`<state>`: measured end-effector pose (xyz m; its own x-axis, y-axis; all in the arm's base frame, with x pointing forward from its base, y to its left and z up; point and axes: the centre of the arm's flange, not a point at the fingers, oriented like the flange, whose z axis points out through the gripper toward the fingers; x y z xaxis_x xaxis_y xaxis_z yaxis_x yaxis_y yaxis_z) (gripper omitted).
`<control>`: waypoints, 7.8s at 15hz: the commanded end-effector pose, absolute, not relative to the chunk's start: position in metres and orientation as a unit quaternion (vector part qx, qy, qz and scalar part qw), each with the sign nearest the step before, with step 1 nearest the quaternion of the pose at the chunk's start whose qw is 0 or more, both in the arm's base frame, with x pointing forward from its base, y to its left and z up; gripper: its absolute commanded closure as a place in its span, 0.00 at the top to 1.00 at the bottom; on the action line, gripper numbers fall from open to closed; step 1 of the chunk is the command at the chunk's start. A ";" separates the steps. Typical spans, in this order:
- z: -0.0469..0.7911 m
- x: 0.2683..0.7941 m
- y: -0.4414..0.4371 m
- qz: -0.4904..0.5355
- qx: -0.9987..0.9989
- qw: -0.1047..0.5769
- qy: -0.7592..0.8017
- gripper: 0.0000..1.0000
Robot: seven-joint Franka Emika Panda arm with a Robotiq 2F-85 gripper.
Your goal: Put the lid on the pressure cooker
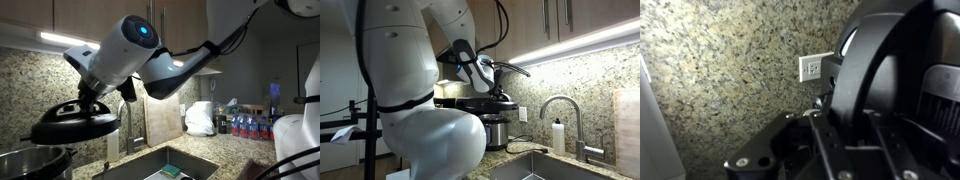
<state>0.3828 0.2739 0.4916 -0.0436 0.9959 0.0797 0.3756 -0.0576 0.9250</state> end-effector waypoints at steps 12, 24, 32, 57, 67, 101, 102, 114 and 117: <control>0.446 0.447 0.359 0.512 0.498 0.271 0.645 0.06; 0.451 0.479 0.363 0.499 0.506 0.202 0.674 0.06; 0.443 0.464 0.352 0.496 0.513 0.213 0.667 0.05; 0.447 0.457 0.338 0.482 0.531 0.222 0.661 0.53; 0.455 0.452 0.331 0.475 0.560 0.196 0.650 1.00; 0.497 0.424 0.322 0.521 0.634 0.231 0.522 1.00; 0.497 0.421 0.318 0.520 0.638 0.229 0.520 1.00; 0.488 0.338 0.223 0.432 0.748 0.257 0.432 1.00; 0.495 0.329 0.182 0.398 0.781 0.273 0.397 1.00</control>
